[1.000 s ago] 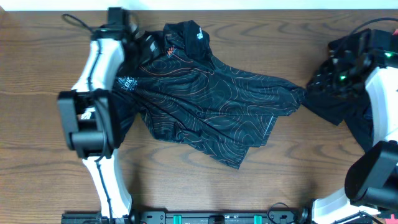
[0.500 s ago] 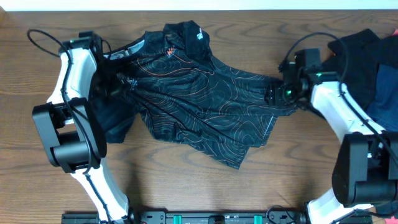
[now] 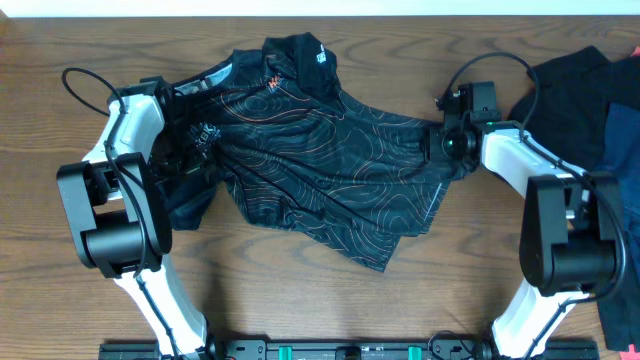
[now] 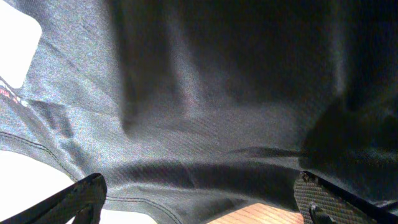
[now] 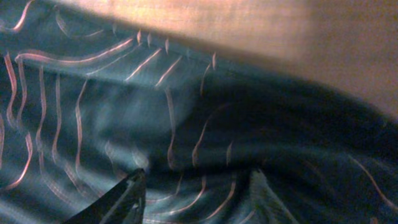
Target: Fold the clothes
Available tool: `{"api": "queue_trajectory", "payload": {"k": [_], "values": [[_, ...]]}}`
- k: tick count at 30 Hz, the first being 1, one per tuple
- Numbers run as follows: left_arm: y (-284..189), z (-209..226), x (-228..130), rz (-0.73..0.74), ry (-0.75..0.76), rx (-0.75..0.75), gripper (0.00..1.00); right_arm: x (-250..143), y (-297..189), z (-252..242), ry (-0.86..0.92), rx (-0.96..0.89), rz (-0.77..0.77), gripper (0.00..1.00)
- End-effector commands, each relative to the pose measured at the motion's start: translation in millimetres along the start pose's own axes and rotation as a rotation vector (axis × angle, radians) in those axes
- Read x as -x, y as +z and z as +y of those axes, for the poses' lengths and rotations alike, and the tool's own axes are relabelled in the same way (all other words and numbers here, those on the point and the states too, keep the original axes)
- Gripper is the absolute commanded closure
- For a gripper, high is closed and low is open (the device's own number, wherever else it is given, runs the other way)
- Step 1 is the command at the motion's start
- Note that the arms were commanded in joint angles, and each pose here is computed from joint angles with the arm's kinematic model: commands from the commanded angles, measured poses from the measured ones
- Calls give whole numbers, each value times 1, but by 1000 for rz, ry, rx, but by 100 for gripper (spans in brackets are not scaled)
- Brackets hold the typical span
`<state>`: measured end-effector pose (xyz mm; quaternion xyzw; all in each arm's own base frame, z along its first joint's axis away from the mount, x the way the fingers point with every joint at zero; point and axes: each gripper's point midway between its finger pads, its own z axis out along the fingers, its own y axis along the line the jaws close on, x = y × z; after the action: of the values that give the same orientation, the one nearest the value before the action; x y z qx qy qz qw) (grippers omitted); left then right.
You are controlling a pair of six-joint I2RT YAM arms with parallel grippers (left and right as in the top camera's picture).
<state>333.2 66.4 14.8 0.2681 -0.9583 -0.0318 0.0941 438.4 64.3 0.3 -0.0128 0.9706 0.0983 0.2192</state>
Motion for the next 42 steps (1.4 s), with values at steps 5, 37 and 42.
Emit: {"api": "queue_trajectory", "payload": {"k": [5,37,42], "values": [[2,8,-12,48,20,39,2,28,55,-46,20,-160,-72,51],[-13,7,-17,31,50,16,2,75,-88,-30,36,21,412,22],[-13,7,-16,27,49,15,2,35,-78,-3,36,27,572,20]]}}
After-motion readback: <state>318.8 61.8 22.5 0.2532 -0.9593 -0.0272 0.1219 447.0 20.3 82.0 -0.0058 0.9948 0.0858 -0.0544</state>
